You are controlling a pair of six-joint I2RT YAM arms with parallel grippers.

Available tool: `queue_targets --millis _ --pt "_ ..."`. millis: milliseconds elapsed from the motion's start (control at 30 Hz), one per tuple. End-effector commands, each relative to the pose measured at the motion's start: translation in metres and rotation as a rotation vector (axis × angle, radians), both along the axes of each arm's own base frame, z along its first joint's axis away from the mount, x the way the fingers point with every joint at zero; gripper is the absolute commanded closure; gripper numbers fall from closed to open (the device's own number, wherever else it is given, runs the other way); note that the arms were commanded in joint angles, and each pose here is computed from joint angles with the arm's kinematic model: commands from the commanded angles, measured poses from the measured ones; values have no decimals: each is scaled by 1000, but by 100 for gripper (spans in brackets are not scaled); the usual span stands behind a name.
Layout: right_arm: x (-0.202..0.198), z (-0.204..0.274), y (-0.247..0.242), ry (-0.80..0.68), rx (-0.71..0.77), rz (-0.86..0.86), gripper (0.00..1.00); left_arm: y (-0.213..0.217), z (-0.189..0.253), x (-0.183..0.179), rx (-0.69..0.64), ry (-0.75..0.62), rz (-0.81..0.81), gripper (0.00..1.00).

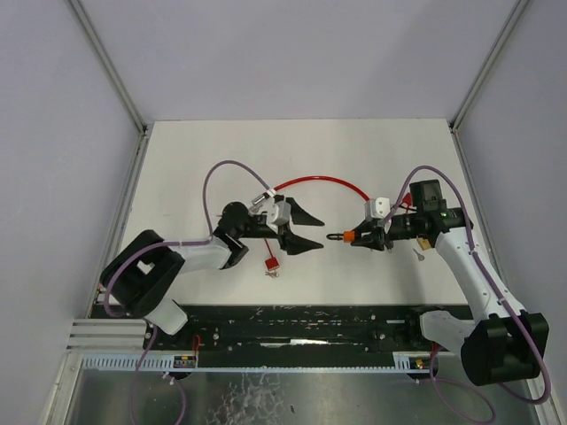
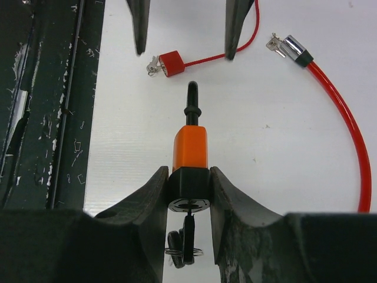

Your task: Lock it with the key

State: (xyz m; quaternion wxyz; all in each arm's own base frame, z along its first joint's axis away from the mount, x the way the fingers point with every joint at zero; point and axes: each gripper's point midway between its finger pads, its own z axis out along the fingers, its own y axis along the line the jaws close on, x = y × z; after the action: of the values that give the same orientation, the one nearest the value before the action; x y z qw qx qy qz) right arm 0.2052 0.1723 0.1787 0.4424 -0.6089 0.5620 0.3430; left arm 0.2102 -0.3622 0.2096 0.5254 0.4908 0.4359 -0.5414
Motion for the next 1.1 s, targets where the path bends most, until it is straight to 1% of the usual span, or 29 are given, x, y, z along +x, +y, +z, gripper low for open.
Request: queue_targets --millis 0,100,167,333,467,567,767,867,1067 --pt "-10 32 3 -53 82 57 100 19 40 9 -119 -131 137 43" --pt "-11 36 2 -37 91 49 100 20 36 12 -100 -138 158 43" --pt "-10 38 1 -28 99 44 100 19 37 9 -117 -155 157 43" --pt "-13 43 0 -14 126 46 100 13 36 -4 -180 -260 144 47" --pt "-15 44 0 -20 133 53 100 8 35 -9 -204 -280 116 55" --pt "-17 43 0 -33 135 64 100 3 32 -6 -195 -265 111 64" --pt "-20 44 -1 -74 143 78 100 -5 21 1 -169 -238 113 65" --pt "-20 43 -2 -86 142 80 100 -8 20 -1 -165 -223 95 68" --pt "-20 40 -2 -97 138 83 100 -13 21 -7 -162 -214 55 69"
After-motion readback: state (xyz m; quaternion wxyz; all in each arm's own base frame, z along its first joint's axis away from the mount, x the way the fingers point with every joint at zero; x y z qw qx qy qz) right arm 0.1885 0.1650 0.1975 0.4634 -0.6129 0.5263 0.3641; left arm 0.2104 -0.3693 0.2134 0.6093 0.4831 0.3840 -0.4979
